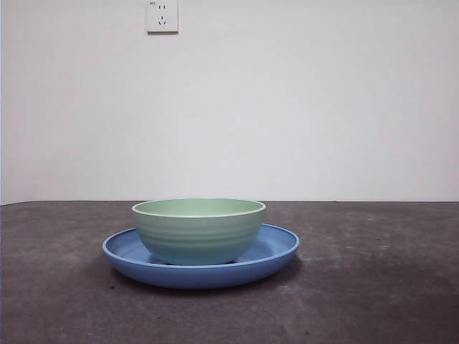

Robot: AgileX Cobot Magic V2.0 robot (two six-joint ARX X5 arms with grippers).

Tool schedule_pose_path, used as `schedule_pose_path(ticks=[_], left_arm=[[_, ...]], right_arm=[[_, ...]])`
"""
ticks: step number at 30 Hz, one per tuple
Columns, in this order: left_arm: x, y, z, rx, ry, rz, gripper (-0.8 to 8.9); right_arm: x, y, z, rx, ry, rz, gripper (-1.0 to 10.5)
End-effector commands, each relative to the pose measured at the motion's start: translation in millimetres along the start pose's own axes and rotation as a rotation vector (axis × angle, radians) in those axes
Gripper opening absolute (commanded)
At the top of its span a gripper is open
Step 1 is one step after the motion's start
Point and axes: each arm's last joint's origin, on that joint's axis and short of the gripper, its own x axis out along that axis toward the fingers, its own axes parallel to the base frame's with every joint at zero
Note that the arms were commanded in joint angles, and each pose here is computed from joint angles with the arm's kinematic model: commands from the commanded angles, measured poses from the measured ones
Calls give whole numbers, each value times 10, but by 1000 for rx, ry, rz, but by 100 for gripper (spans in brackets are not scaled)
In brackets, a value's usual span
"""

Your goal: Place the green bowl on the blue plate

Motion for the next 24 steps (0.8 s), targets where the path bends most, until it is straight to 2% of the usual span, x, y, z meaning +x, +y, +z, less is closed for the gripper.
schedule_pose_path(ticks=[1,9,24], left_arm=[[20,7,-74,11,27,7,20],[20,7,-74,11,27,7,20],[20,7,-74,11,27,7,20]], right_arm=[[10,-31,-87,-11,46,-42,21],[19,-49,-292,17,159,-67,21],[15,9,-333,37,202,1,21]])
